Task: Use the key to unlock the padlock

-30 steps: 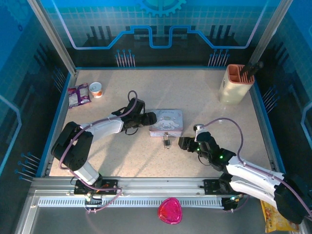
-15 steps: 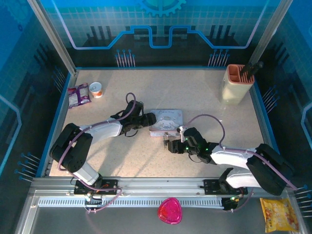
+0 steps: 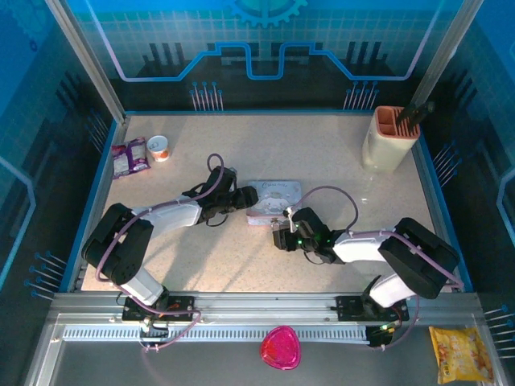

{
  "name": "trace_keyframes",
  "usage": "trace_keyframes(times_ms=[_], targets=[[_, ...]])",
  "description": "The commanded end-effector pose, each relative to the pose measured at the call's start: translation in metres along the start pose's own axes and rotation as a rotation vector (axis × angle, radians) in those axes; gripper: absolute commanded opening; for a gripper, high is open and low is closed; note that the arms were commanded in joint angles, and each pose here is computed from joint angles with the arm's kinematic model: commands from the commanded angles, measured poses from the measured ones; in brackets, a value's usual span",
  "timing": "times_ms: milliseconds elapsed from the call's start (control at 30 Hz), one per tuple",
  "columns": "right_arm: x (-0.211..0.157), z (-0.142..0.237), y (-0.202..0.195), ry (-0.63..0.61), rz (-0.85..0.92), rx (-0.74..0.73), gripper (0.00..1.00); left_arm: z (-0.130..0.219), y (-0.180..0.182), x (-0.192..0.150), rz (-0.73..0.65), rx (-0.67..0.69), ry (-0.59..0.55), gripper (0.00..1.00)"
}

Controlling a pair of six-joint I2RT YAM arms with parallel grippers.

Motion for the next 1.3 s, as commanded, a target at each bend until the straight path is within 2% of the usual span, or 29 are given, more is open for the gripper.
trace_keyframes(times_ms=[0,167,333,600,900,1267], targets=[[0.002,-0.009,0.012,0.0,0.034,0.027,0.32,-0.007,0.022,-0.027,0.028,0.108,0.119,0.73],[0.001,-0.002,0.011,-0.013,0.04,-0.026,0.21,-0.005,0.026,-0.029,0.047,0.135,0.108,0.72],[0.004,0.012,0.014,-0.063,0.044,-0.058,0.15,-0.002,0.029,-0.033,0.087,0.158,0.082,0.7],[0.003,0.019,0.014,-0.162,-0.11,-0.071,0.13,0.0,0.012,-0.045,0.116,0.128,0.036,0.68],[0.007,0.022,-0.008,-0.292,-0.336,0.007,0.11,0.001,-0.012,-0.061,0.098,0.09,0.018,0.67],[0.013,0.026,-0.021,-0.355,-0.501,0.063,0.08,-0.004,-0.023,-0.071,0.089,0.072,0.016,0.67]])
Point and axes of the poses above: each hand's point on the last joint's axis, 136 mm out from that joint toward the fingers, its own z axis back along the fingers, its own y axis along the line the jaws close on, x = y × z, the point moved 10 cm from there along z, back along the fingers, and after that the axes turned 10 degrees about -z, right-handed, at the moved point
